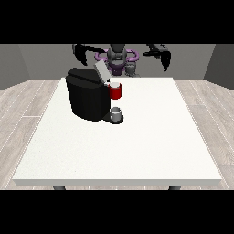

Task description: Insert the coffee pod into the coffee machine and close the lid

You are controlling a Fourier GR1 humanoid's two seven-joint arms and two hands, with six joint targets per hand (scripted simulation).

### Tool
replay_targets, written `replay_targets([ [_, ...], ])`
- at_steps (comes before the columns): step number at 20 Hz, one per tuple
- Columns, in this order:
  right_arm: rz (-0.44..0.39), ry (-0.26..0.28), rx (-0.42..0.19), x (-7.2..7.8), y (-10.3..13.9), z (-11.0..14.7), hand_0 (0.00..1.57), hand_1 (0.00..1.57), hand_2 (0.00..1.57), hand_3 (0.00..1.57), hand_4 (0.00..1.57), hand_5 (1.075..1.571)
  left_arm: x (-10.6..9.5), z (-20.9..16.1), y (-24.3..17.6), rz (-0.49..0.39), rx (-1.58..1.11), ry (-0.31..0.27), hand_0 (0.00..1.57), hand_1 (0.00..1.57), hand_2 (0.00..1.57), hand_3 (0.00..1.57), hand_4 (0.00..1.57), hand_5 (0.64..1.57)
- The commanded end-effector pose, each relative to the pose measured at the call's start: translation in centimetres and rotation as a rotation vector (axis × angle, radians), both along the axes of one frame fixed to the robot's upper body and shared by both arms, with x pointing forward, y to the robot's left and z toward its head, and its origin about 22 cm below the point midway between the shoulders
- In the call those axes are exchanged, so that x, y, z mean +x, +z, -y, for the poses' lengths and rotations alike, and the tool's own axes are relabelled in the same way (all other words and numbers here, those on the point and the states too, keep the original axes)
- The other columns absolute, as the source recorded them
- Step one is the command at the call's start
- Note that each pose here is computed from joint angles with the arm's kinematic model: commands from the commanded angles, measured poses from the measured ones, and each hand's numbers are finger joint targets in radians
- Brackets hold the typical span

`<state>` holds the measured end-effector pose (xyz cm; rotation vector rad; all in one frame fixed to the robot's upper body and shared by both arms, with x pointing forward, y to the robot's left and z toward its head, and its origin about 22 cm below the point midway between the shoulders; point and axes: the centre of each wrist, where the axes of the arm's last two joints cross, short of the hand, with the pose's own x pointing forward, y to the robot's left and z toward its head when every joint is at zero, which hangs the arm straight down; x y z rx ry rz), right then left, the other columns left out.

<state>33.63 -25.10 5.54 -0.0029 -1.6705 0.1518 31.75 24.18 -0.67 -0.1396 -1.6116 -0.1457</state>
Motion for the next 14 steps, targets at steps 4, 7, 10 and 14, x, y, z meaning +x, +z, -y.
replay_targets([
  [4, -0.011, 0.025, 0.01, 1.6, -0.6, -2.4, 0.0, 0.0, 0.0, 0.0, 0.0, 1.571, -0.9, -0.8, 2.2, 0.013, 0.012, 0.011, 0.0, 0.0, 0.0, 0.0, 0.0, 1.571],
  [7, 0.003, 0.042, -0.01, 2.0, 0.0, -3.4, 0.0, 0.0, 0.0, 0.0, 0.0, 1.571, -2.1, -1.2, 0.7, 0.036, 0.028, 0.048, 0.0, 0.0, 0.0, 0.0, 0.0, 1.571],
  [10, 0.007, 0.008, -0.024, 3.2, 0.7, 0.8, 0.0, 0.0, 0.0, 0.0, 0.0, 1.571, -1.7, -3.2, 3.5, 0.047, 0.021, 0.018, 0.0, 0.0, 0.0, 0.0, 0.0, 1.571],
  [14, 0.017, 0.043, -0.052, 3.8, 0.5, -2.1, 0.0, 0.0, 0.0, 0.0, 0.0, 1.571, -2.0, -1.9, 3.0, 0.061, -0.012, 0.04, 0.0, 0.0, 0.0, 0.0, 0.0, 1.571],
])
